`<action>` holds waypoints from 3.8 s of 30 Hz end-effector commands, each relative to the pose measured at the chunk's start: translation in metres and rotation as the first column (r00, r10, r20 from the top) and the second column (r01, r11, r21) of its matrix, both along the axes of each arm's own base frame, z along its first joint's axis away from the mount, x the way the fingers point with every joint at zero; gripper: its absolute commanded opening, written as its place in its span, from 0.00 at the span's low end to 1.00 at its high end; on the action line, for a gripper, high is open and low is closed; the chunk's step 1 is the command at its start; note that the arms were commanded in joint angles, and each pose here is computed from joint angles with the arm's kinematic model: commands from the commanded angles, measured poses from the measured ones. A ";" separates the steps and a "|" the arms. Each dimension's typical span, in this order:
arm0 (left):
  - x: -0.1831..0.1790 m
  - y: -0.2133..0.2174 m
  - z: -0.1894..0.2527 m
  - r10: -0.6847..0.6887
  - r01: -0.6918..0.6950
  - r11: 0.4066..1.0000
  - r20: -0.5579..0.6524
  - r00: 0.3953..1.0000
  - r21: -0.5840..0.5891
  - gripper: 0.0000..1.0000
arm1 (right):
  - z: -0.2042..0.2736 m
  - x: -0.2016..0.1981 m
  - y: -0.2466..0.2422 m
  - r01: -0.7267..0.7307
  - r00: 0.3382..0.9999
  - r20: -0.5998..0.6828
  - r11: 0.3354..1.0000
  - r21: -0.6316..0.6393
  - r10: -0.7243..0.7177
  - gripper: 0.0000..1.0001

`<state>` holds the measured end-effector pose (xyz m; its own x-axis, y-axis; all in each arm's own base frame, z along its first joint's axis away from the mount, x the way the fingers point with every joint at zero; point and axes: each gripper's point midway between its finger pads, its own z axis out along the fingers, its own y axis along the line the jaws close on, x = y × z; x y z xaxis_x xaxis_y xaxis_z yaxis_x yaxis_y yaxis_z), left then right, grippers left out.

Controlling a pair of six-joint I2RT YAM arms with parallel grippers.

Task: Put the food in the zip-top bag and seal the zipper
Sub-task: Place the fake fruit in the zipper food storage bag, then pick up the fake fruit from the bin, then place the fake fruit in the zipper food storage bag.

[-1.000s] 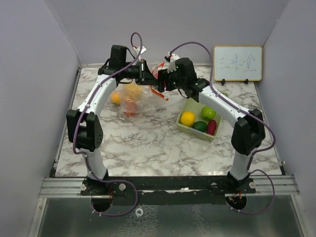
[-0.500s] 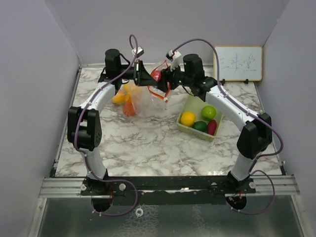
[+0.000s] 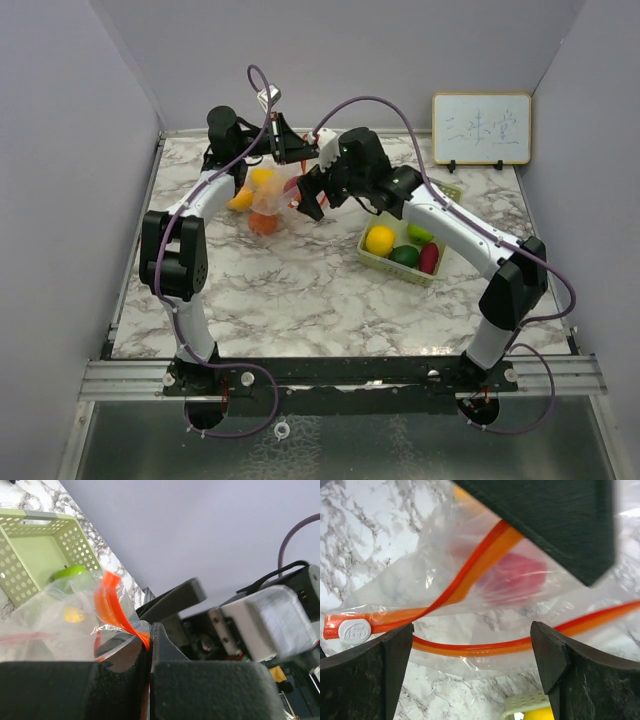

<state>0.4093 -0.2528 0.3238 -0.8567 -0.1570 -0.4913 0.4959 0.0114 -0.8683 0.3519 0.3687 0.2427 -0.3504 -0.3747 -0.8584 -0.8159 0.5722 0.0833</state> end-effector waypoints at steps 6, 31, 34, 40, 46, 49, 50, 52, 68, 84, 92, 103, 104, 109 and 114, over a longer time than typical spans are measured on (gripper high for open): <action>0.005 -0.003 -0.011 0.049 -0.049 0.999 -0.004 0.999 -0.003 0.00 | 0.068 0.022 -0.067 0.368 0.922 0.110 0.928 0.055 -0.372 1.00; -0.003 0.004 -0.138 0.007 0.032 0.876 -0.079 0.997 0.481 0.00 | -0.144 0.009 -0.268 0.744 0.369 -0.290 0.468 -0.477 -0.883 1.00; -0.004 0.003 -0.137 0.002 0.035 0.879 -0.078 0.997 0.476 0.00 | -0.160 0.019 -0.274 0.749 0.357 -0.268 0.446 -0.491 -0.895 1.00; -0.006 0.002 -0.128 -0.001 0.033 0.888 -0.070 0.998 0.459 0.00 | -0.186 0.035 -0.285 0.737 0.341 -0.235 0.414 -0.535 -0.910 1.00; -0.004 0.001 -0.122 0.001 0.029 0.892 -0.066 0.998 0.450 0.00 | -0.192 0.043 -0.293 0.738 0.351 -0.217 0.412 -0.535 -0.911 0.65; -0.005 0.001 -0.119 0.002 0.026 0.894 -0.062 0.998 0.448 0.00 | -0.170 0.049 -0.292 0.763 0.392 -0.202 0.440 -0.473 -0.897 0.43; -0.005 0.001 -0.118 0.002 0.026 0.894 -0.060 0.998 0.447 0.00 | -0.161 0.052 -0.289 0.770 0.418 -0.200 0.462 -0.440 -0.886 0.39; -0.005 0.001 -0.118 0.001 0.026 0.895 -0.059 0.998 0.446 0.00 | -0.143 0.055 -0.282 0.764 0.480 -0.205 0.521 -0.380 -0.853 0.32; 0.001 0.000 -0.109 0.007 0.008 0.894 -0.032 0.999 0.448 0.00 | 0.065 -0.001 -0.048 0.099 0.961 -0.276 0.905 0.415 0.022 0.22; 0.005 -0.004 -0.100 0.002 0.006 0.914 -0.019 1.000 0.406 0.00 | -0.026 0.013 -0.017 0.146 0.876 -0.470 0.866 0.479 0.112 0.20; 0.006 -0.002 -0.103 0.000 0.007 0.902 -0.014 1.000 0.432 0.00 | -0.083 0.041 -0.076 0.401 0.817 -0.467 0.915 0.039 -0.338 0.19; 0.011 -0.001 -0.097 0.008 -0.012 0.897 0.011 1.000 0.443 0.00 | -0.087 0.062 -0.080 0.367 0.848 -0.309 0.898 -0.242 -0.430 0.62; 0.012 -0.001 -0.097 0.009 -0.012 0.896 0.010 1.000 0.443 0.00 | -0.084 0.061 -0.078 0.359 0.856 -0.294 0.898 -0.255 -0.426 0.72; 0.012 -0.001 -0.102 0.011 -0.011 0.893 0.004 1.000 0.450 0.00 | -0.060 0.057 -0.085 0.393 0.864 -0.241 0.891 -0.226 -0.442 1.00; 0.011 0.000 -0.106 0.012 -0.009 0.890 -0.003 1.000 0.456 0.00 | -0.024 0.052 -0.098 0.440 0.863 -0.182 0.878 -0.190 -0.472 1.00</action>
<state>0.4197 -0.2524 0.2162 -0.8683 0.0629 -0.4920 0.4701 0.4209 -0.7758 0.4050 0.2959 0.1714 -0.7406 -0.2601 -0.6196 -0.4589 0.8693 0.1835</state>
